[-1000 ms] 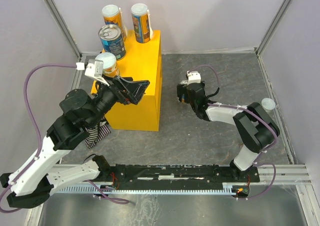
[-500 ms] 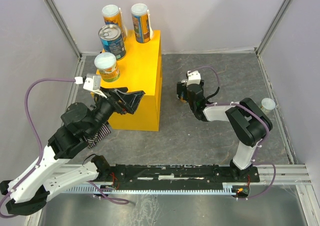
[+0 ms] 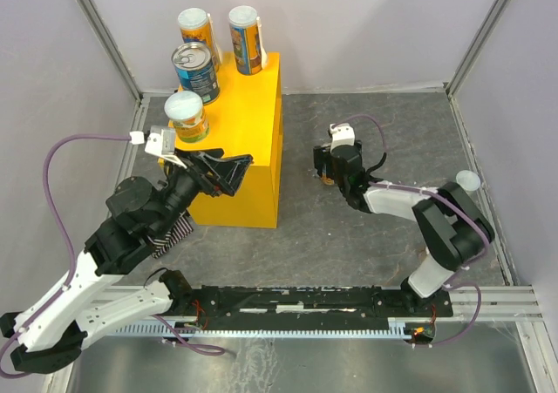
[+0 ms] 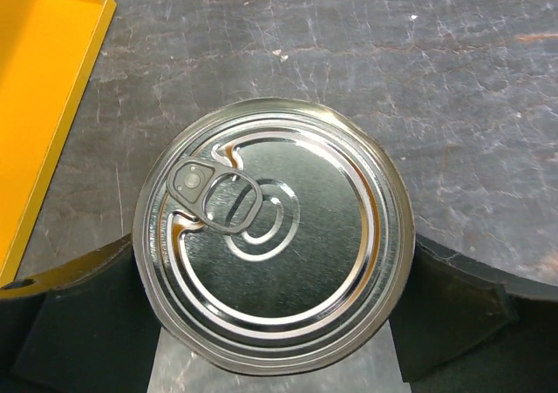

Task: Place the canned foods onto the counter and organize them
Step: Pick up the canned food from the center of the board.

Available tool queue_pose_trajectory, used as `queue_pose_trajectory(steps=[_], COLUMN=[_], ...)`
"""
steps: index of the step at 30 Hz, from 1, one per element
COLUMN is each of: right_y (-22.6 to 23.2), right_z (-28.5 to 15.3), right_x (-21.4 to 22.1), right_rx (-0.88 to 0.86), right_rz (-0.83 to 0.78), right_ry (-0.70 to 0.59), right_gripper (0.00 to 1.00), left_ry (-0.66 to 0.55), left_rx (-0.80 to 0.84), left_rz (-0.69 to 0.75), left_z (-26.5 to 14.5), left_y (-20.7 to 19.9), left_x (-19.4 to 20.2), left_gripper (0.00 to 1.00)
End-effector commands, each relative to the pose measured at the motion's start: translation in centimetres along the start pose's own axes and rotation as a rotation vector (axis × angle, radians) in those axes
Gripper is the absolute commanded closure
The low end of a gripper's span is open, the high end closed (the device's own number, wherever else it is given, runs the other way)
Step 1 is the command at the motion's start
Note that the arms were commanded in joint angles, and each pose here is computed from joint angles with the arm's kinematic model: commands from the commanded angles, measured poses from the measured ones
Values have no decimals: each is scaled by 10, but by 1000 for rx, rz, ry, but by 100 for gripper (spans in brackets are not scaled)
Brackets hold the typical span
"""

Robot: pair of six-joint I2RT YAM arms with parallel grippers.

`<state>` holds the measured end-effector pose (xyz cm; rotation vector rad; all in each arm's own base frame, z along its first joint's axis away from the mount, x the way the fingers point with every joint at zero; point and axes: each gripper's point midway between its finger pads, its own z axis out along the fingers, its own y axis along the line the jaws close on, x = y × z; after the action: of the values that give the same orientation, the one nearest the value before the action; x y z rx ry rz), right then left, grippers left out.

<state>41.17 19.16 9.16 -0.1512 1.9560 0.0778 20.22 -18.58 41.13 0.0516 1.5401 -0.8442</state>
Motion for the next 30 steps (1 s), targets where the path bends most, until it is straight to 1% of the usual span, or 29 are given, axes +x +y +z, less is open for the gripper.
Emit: queue_pose_trajectory(steps=[1, 3, 9, 10, 18, 23, 24, 30], right_y=[6, 6, 14, 15, 19, 21, 22, 28], right_z=[-35, -47, -87, -98, -152, -178, -185, -209], right_x=[-105, -116, -147, -159, -221, -267, -283, -332], right_rx=[-43, -55, -97, -105, -141, -161, -166, -195], right_rz=[72, 72, 39, 36, 0, -13, -7, -6], right_ry=[-223, -229, -234, -250, -317, -373, -397, -450], right_gripper=[71, 75, 81, 83, 84, 85, 85, 86], left_ry=[-89, -86, -83, -80, -112, -135, -139, -176], left_rx=[38, 42, 60, 61, 57, 78, 84, 118], left_rz=[-16, -22, -56, -58, -88, -86, -86, -97], left_z=[-5, -4, -8, -8, -18, -19, -20, -24], left_y=[-16, -19, -26, -26, -25, -31, -33, -42], left_x=[-39, -42, -49, -49, -61, -72, -75, -90], left_gripper=[2, 2, 3, 3, 3, 3, 3, 3])
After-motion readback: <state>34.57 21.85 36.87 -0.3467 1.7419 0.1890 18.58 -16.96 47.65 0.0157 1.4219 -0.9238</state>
